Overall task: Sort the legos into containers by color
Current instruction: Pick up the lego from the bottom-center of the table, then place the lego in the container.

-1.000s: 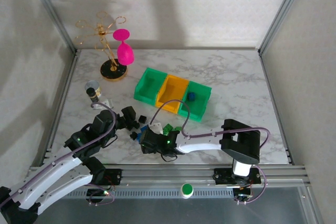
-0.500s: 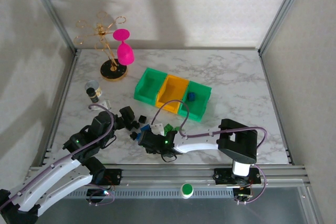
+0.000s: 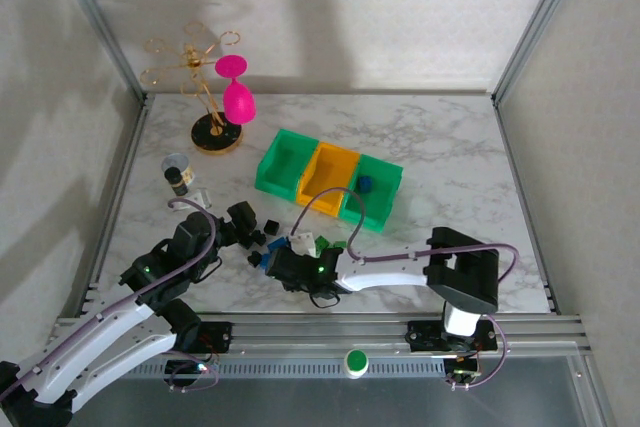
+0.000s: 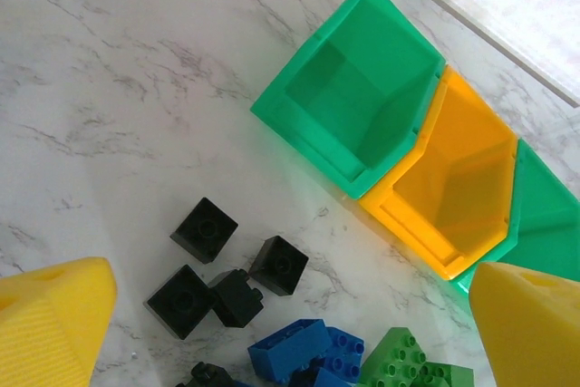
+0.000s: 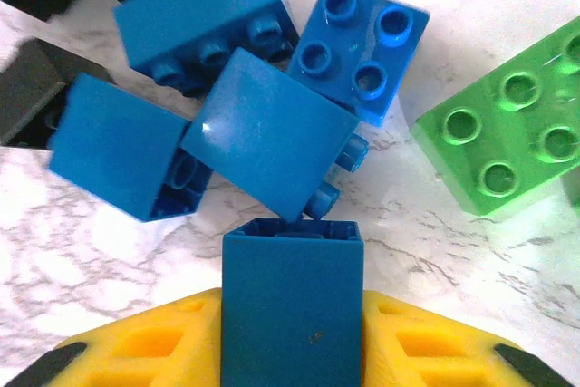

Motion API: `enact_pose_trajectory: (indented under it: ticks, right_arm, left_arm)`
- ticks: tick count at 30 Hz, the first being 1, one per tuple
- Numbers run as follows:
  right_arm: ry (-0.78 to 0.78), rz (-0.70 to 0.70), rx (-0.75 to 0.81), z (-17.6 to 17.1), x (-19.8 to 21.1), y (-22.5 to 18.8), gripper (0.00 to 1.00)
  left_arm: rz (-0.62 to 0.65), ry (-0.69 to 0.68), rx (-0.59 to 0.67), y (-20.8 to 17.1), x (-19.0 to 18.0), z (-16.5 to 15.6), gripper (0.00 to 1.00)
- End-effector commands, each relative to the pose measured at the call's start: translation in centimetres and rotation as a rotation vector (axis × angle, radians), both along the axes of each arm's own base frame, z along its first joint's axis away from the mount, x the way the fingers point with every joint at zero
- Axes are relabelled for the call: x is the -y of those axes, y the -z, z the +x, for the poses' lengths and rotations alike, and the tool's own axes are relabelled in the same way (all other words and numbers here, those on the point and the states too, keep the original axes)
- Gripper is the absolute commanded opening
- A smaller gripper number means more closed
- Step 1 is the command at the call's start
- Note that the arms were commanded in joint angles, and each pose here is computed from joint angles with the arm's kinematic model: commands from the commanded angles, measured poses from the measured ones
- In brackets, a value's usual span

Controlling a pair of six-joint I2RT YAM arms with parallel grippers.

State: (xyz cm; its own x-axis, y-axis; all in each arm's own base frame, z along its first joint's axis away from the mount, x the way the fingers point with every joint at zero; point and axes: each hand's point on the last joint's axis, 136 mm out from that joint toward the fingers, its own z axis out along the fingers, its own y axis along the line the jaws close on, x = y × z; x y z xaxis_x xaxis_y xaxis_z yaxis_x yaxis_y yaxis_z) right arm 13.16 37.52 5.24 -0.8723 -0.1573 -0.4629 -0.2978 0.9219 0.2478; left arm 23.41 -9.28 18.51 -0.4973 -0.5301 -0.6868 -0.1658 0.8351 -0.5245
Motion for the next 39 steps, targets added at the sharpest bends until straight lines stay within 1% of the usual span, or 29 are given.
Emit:
enact_pose_trajectory:
  ticks: [1,5,9,11,16,19,25,28,33,39]
  right_arm:
    - [0.023,0.037,0.05,0.2,0.9,-2.9,0.37]
    - [0.044,0.043,0.084,0.8,2.2,-5.2,0.36]
    - [0.086,0.058,0.099,3.0,4.7,-7.0,0.35]
    - [0.115,0.061,0.115,4.4,6.2,-7.8,0.35]
    - [0.228,0.038,0.146,9.3,10.9,-8.5,0.34]
    - [0.278,0.026,0.184,11.6,12.7,-9.1,0.34]
    - [0.353,0.005,0.183,15.4,15.2,-8.0,0.34]
    - [0.367,0.029,0.175,16.6,15.2,-7.4,0.34]
    - [0.373,-0.009,0.164,18.3,15.0,-5.7,0.34]
    - [0.4,-0.033,0.144,19.8,15.4,-3.6,0.33]
  left_arm:
    - [-0.045,-0.008,0.037,-1.7,0.1,0.4,1.0]
    - [-0.058,0.006,0.051,-2.6,0.5,0.5,0.99]
    - [-0.071,0.029,0.058,-3.2,1.1,0.8,1.0]
    - [-0.075,0.05,0.055,-3.1,1.7,1.0,1.0]
    - [-0.093,0.111,0.054,-3.2,3.5,1.8,1.0]
    - [-0.097,0.142,0.05,-3.3,4.5,2.3,1.0]
    - [-0.092,0.181,0.041,-2.8,5.9,3.3,1.0]
    - [-0.097,0.215,0.04,-2.9,6.9,3.6,1.0]
    - [-0.099,0.244,0.035,-2.7,7.8,4.0,1.0]
    - [-0.088,0.248,0.037,-2.7,7.9,4.2,1.0]
